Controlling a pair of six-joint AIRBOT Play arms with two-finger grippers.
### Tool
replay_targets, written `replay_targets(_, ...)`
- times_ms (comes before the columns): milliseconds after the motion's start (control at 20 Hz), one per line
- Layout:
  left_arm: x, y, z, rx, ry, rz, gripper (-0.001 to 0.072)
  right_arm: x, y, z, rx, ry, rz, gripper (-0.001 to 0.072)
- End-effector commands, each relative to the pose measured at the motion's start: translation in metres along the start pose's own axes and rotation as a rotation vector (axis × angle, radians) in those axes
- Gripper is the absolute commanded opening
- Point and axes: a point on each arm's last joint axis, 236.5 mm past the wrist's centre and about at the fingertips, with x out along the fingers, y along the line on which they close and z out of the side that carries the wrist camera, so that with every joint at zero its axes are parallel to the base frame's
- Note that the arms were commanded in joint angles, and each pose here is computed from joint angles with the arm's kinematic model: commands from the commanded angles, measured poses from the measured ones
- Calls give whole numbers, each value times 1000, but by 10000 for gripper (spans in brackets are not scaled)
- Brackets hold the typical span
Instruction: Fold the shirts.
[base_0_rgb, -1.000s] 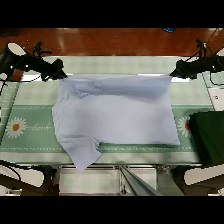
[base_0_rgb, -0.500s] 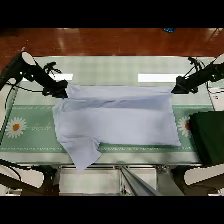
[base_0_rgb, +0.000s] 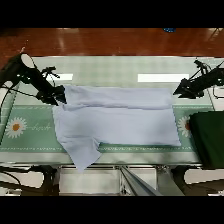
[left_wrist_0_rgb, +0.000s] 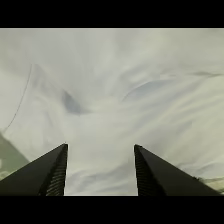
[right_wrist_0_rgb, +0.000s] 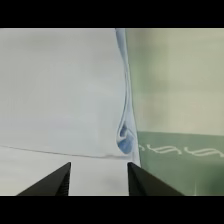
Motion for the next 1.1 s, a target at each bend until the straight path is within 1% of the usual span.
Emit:
replay_targets(0,-25,24,-25,-30,-56,70,507,-38,-3,-9,35,-110,-5,417)
replay_targets(100,-16,38,-60,-83,-36,61,507,-42,0,-27,45,-175,-10,417)
replay_targets(200,9,50,-104,-159,-21,24,507,-34,17,-52,41,-200,56,417)
replay_targets(250,23,49,-122,-217,-27,-34,507,-28,28,-64,33,-207,105,417)
replay_targets(300,37,40,-137,-277,-42,-130,507,-23,40,-76,32,-213,159,417)
replay_targets(400,54,20,-157,-324,-59,-300,507,-16,56,-93,32,-231,239,417)
replay_targets(450,63,17,-168,-344,-52,-327,507,-15,61,-100,29,-236,261,417)
replay_targets(550,75,18,-180,-377,-27,-334,507,-13,63,-108,26,-235,266,416)
replay_targets(650,80,11,-182,-373,-18,-351,507,-13,64,-111,23,-229,268,417)
replay_targets(750,90,6,-189,-365,8,-339,507,-13,65,-113,26,-221,273,417)
replay_targets(800,96,6,-190,-397,11,-329,507,-13,67,-114,28,-214,282,417)
replay_targets(900,103,7,-183,-473,-14,-317,507,-13,67,-116,27,-205,285,416)
replay_targets(1050,102,-3,-162,-480,-92,-351,507,-16,63,-110,53,-234,287,416)
